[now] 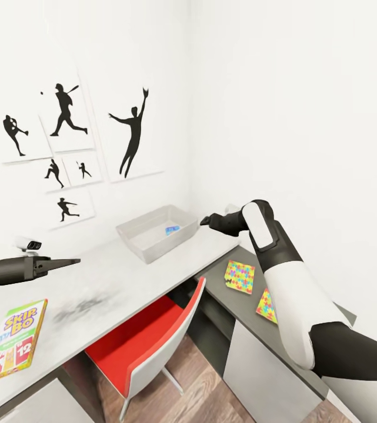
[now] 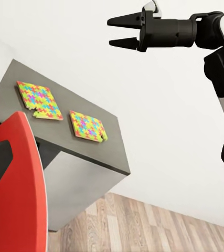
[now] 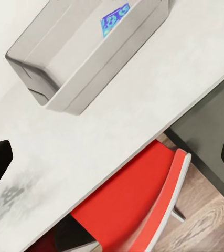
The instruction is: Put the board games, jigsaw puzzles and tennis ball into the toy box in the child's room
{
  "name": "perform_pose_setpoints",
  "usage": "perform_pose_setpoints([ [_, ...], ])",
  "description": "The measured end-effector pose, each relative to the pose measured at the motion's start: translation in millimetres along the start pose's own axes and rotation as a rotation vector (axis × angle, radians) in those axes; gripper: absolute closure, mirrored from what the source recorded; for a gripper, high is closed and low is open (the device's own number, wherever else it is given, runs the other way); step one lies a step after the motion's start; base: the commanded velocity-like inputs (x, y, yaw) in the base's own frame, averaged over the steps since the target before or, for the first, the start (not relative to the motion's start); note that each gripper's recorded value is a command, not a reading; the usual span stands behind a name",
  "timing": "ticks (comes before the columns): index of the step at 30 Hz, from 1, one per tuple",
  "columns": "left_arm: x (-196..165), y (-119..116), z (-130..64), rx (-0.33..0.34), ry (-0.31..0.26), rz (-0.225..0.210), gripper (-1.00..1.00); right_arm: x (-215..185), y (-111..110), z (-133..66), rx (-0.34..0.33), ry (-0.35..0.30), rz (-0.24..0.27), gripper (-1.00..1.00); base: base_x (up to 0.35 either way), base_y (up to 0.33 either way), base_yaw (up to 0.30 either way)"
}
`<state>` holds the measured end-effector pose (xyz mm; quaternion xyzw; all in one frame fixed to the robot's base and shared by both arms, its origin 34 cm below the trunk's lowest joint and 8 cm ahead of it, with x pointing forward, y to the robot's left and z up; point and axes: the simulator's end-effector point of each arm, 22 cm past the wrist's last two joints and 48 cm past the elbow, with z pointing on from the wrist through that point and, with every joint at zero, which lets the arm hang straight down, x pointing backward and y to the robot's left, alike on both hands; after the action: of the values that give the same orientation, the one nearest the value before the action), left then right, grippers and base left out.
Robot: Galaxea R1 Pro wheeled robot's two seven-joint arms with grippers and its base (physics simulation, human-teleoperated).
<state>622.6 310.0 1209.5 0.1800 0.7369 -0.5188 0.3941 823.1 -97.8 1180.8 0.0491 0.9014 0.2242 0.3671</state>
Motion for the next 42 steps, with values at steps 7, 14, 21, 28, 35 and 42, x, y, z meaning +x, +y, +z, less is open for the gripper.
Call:
perform_pose_setpoints([
  [7,-2.6,-4.4,-2.1,0.001,-0.005,0.007,-1.0,-1.1,2.6,-5.4,-0.002,-0.006,-0.003,-1.0,0.0,0.0,0.0],
  [14,-5.6,-9.6,-4.0,0.003,-0.01,0.017,-1.0,-4.6,6.3,-12.0,-0.005,-0.016,-0.007,-1.0,0.0,0.0,0.0],
  [21,-4.8,-7.1,-7.9,0.0,-0.021,0.016,-1.0,2.5,6.5,-13.8,-0.014,-0.01,-0.003,-1.0,0.0,0.0,0.0],
  [28,-5.8,-8.3,-10.9,0.0,-0.03,0.052,-1.0,1.9,9.2,-19.0,-0.023,-0.016,-0.001,-1.0,0.0,0.0,0.0],
  [35,-3.7,-5.3,-13.9,-0.002,-0.041,0.035,-1.0,0.1,12.3,-24.8,-0.026,-0.023,-0.003,-1.0,0.0,0.0,0.0],
  [42,-4.8,-7.1,-16.4,-0.001,-0.049,0.031,-1.0,6.3,11.1,-26.8,-0.025,-0.018,0.0,-1.0,0.0,0.0,0.0],
])
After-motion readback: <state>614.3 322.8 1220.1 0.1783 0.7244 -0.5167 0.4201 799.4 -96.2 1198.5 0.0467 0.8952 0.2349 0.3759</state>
